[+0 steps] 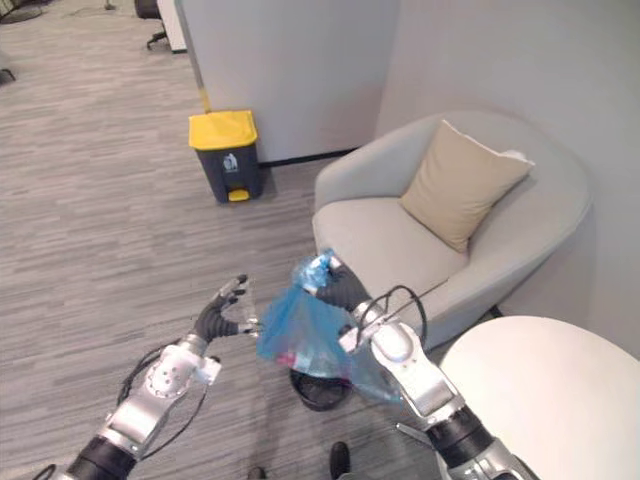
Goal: Gather rubbish on tea table into small bin, then transfer packed bag to large trash can.
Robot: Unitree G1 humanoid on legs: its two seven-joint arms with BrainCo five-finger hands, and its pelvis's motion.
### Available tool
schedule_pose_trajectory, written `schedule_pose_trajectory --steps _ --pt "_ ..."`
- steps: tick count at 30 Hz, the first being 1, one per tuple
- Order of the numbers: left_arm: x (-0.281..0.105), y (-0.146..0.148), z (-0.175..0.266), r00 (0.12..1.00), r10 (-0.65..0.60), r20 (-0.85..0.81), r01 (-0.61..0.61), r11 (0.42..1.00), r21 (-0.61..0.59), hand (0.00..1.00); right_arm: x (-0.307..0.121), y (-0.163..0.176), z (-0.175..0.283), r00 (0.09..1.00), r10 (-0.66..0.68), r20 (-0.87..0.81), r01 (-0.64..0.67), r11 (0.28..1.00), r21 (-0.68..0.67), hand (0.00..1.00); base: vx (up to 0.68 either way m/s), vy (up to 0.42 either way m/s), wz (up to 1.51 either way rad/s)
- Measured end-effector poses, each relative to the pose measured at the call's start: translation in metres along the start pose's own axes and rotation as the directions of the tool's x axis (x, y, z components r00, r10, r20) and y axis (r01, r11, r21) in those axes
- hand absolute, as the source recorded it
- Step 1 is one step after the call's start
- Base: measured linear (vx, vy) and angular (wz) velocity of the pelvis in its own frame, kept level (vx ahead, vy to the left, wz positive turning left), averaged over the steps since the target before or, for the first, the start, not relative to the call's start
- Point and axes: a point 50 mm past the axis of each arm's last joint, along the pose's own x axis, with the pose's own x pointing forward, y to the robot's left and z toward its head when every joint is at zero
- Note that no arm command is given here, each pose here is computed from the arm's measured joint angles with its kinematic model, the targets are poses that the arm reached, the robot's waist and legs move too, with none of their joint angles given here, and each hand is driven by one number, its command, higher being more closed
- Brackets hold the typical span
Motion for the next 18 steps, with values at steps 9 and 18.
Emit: schedule_pose_trajectory --steps 9,18 --pt "0.010 -0.018 0.017 0.988 -0.127 0.083 0.117 0.986 0.121 0.00 0.005 0.023 0.019 0.990 0.101 0.102 -0.115 0.983 0.142 1.00 -0.01 0.008 -0.09" --pt "0.021 -0.032 0.017 0.991 -0.111 0.078 0.097 0.981 0.168 0.00 0.016 0.054 0.029 0.970 0.167 0.175 -0.214 0.930 0.300 1.00 0.00 0.001 -0.03"
